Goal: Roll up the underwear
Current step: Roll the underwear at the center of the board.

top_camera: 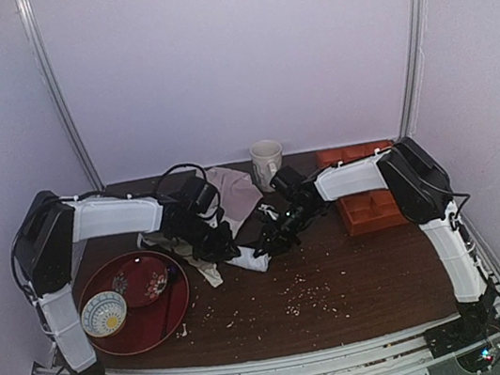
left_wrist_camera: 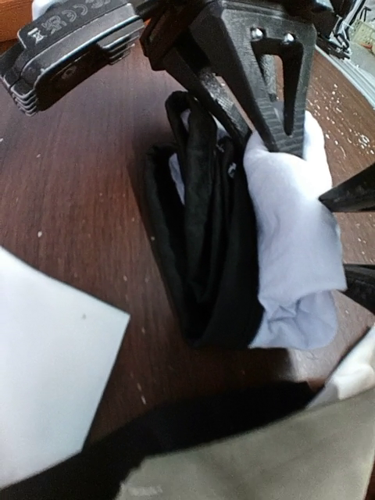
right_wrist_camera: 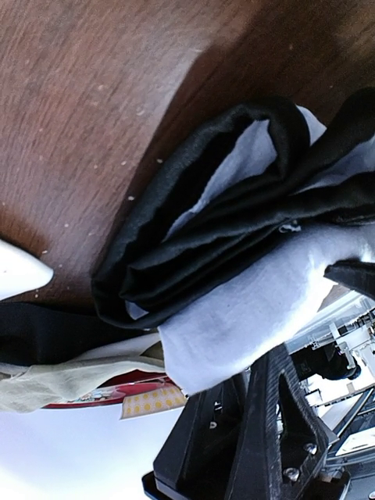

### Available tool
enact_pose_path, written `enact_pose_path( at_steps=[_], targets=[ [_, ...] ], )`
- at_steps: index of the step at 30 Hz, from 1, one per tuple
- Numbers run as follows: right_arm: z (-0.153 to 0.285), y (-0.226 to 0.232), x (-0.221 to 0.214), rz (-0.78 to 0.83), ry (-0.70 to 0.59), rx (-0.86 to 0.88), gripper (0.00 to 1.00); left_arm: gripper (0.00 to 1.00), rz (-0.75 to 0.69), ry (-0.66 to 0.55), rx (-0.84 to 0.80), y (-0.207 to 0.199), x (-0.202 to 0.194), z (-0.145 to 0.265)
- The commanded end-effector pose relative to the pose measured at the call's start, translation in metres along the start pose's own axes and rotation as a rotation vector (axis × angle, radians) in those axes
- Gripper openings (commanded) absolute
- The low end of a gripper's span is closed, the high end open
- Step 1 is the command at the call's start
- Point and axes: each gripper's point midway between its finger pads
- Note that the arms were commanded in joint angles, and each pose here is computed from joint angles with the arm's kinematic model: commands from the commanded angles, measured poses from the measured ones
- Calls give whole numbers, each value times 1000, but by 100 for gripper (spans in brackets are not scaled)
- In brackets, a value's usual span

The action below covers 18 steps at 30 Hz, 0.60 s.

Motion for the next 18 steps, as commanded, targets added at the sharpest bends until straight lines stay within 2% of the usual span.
enact_pose_path(
  at_steps=[1, 8, 13, 18],
  targets=[
    [-15, -44, -18, -65, 49, -146, 0, 30, -16, -85, -2, -7, 5, 38],
    [-15, -40, -14, -53, 44, -149, 0, 30, -80, -108, -124, -40, 0, 73],
    [-16, -40, -15, -56, 49, -149, 0, 30, -107, -37, -171, -56, -13, 52],
    [-15, -40, -17, -57, 52, -150, 0, 30, -86, 5, -140, -46, -19, 27]
  ],
)
Point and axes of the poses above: each gripper's point midway between its finger pads, its own z axis back along the fingers, its own y axis along the line the jaws close on, x = y × z, and after that the axes turned 11 degrees about z, right-handed
